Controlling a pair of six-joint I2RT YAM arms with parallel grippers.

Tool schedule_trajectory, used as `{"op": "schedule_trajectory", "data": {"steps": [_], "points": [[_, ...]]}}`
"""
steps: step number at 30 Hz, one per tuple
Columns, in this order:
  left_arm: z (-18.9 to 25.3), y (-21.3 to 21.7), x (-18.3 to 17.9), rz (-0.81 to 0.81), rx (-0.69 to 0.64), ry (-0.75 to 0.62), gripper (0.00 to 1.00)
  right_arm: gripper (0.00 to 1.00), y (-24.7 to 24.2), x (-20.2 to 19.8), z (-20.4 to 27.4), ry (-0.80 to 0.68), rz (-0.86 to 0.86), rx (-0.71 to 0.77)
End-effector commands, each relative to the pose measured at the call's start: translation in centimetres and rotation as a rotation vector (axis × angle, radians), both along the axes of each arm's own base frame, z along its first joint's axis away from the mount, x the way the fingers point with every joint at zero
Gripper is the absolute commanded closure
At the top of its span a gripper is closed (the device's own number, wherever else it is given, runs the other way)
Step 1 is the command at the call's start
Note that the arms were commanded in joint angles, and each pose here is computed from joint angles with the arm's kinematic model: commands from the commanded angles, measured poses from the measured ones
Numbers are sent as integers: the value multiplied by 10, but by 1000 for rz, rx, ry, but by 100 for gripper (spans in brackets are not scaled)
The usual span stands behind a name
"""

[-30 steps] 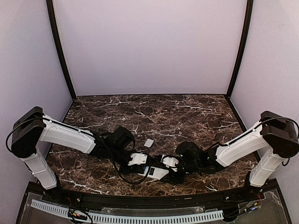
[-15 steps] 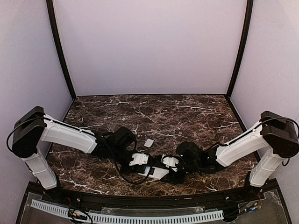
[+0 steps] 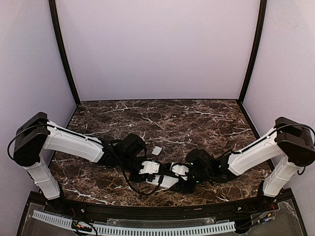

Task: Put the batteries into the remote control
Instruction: Adjust the battery in the battery compartment.

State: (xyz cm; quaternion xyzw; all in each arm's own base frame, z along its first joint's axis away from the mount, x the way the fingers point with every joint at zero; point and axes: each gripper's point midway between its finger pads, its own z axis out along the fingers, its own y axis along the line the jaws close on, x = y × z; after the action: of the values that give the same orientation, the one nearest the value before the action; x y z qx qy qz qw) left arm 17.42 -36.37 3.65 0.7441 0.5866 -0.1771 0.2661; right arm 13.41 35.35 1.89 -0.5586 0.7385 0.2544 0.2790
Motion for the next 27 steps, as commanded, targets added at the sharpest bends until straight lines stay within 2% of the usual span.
{"op": "schedule_trajectory", "data": {"steps": [1, 6, 11, 15, 21, 27], "points": [[-29, 37, -6, 53, 151, 0, 90, 100, -8, -13, -9, 35, 28, -35], [-13, 31, -7, 77, 82, 14, 85, 100, -10, -8, -10, 19, 6, -45], [26, 17, -3, 123, -91, -2, 79, 100, -11, -5, -9, 5, -12, -50], [55, 14, 9, 244, -195, 7, 70, 100, -13, -1, -8, -8, -29, -53], [59, 17, 19, 516, -232, 289, 50, 100, -16, 5, -7, -39, -60, -61], [42, 16, 7, 717, -207, 609, 42, 100, -19, 11, -6, -62, -91, -69]]}}
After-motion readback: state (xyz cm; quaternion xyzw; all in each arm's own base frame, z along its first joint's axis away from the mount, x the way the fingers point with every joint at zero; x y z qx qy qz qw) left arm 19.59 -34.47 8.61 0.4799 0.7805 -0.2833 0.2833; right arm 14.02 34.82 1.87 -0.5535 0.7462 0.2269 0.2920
